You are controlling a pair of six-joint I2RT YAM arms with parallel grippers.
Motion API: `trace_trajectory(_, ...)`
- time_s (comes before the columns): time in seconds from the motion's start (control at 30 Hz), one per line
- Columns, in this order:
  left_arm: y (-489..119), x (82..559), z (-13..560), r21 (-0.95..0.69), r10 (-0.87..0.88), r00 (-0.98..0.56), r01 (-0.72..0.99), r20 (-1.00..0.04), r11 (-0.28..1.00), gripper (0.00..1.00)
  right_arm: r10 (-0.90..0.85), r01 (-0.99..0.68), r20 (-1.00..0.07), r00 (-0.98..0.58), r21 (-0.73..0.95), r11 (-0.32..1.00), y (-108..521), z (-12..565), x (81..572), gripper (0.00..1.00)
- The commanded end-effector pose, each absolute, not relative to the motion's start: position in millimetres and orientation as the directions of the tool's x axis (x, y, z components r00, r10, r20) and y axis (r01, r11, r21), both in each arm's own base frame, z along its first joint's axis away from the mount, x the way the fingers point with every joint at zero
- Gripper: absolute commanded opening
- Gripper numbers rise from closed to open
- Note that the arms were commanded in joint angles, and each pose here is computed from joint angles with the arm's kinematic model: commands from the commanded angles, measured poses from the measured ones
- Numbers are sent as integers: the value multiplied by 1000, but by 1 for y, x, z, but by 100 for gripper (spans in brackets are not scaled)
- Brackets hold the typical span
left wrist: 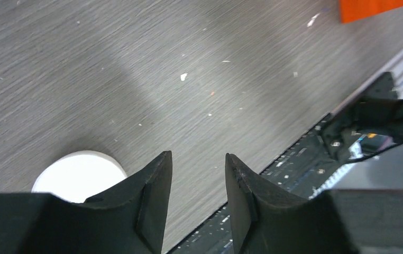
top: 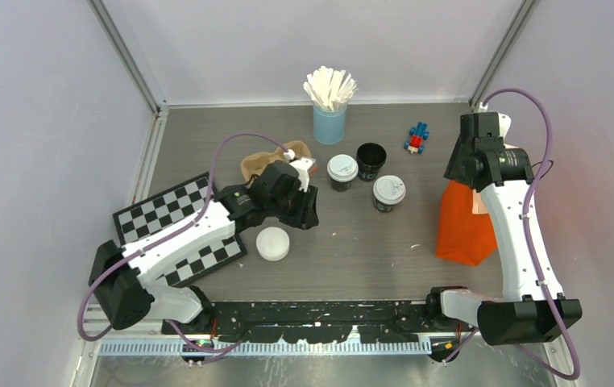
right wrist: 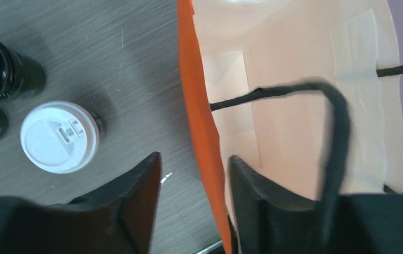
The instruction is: Pack the takeout coffee
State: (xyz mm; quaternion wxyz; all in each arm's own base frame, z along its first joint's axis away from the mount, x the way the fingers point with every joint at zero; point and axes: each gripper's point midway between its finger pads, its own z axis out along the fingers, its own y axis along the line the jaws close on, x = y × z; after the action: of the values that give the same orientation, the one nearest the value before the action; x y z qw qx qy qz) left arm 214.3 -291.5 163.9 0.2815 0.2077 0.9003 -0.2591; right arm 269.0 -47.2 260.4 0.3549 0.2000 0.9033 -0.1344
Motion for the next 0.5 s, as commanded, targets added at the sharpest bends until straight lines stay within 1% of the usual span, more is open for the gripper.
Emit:
trace_trajectory(0.0, -286, 197, 194, -418, 184, -775, 505, -604, 755, 44, 263, 455, -740, -619, -65, 888, -52, 270, 285, 41)
trace_trajectory(0.1, -276, 192, 202, -426, 152, -772, 490, -617, 760, 44, 265, 464, -753, -602, -59, 884, -54, 278, 281, 20)
trace_trajectory(0.27, -262, 184, 207, -419, 142, -773, 477, -618, 773, 44, 251, 488, -771, -585, -88, 868, -62, 301, 264, 1)
trace_trajectory(0.37, -257, 178, 210, -427, 132, -777, 470, -615, 773, 46, 227, 515, -802, -553, -115, 850, -72, 331, 251, 0)
trace_trajectory(0.47, -253, 177, 215, -435, 110, -767, 468, -632, 769, 51, 207, 529, -828, -521, -123, 840, -78, 362, 241, 0)
